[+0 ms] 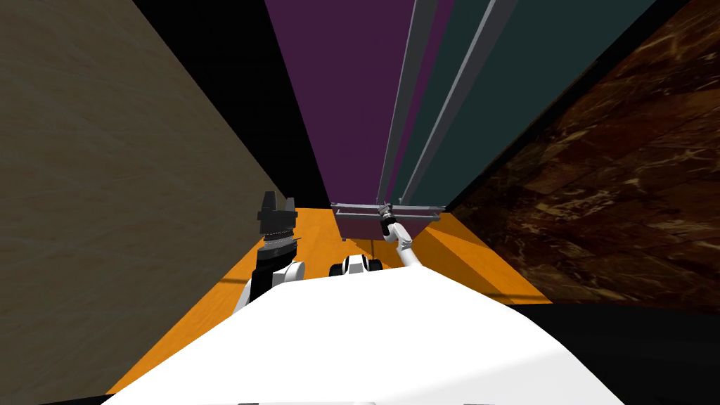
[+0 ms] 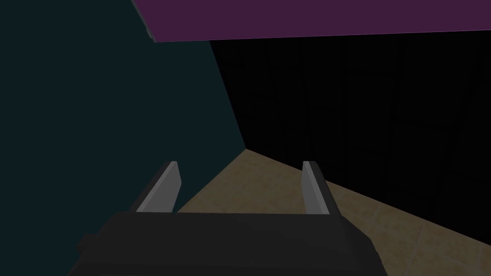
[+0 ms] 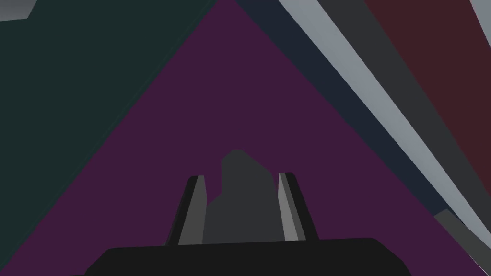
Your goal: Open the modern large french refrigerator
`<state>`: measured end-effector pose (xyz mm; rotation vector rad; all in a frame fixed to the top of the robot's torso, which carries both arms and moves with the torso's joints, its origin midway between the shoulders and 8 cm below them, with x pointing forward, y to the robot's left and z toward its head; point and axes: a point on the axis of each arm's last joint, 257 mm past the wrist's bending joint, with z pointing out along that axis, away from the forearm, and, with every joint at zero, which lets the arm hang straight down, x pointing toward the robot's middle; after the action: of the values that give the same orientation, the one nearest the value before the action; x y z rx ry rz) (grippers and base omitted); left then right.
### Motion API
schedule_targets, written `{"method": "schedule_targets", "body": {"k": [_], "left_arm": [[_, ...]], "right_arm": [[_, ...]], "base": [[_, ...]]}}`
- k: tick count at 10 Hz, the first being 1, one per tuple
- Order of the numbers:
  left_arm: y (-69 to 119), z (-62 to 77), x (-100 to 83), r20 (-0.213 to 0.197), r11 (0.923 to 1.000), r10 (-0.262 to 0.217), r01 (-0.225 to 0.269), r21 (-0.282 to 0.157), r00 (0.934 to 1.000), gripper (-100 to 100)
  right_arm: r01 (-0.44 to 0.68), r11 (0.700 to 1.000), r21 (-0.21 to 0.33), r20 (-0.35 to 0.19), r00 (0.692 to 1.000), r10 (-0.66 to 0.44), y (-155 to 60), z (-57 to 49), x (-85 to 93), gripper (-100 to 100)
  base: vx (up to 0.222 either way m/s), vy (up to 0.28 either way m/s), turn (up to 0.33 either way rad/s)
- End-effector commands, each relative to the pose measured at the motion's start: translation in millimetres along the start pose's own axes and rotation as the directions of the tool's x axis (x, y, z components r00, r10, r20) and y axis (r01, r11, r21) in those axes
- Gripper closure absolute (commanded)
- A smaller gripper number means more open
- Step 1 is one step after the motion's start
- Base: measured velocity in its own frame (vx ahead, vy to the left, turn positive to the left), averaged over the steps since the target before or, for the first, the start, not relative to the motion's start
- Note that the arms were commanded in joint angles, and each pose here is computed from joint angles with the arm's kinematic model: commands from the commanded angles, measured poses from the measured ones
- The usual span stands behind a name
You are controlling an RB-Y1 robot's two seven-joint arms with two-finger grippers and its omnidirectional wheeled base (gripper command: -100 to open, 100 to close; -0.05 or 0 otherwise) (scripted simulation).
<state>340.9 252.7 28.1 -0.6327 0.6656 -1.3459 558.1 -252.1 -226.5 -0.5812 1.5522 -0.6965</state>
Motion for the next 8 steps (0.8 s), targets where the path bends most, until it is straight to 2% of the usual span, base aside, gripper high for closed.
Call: {"method": "schedule_targets", "body": {"k": [1, 8], "left_arm": [[0.0, 0.0, 0.0, 0.0, 1.0, 0.0, 0.0, 0.0, 1.0, 0], [-0.1, 0.0, 0.1, 0.0, 1.0, 0.0, 0.0, 0.0, 1.0, 0]], "right_arm": [[-0.002, 0.999, 0.034, -0.035, 0.999, 0.003, -11.4, -1.9, 9.9, 100], [0.005, 0.988, 0.154, -0.164, 0.986, 0.021, -50.7, -20.0, 48.9, 100]], "base": [[-0.059, 0.22, -0.138], [-0.105, 0.272, -0.131]]}}
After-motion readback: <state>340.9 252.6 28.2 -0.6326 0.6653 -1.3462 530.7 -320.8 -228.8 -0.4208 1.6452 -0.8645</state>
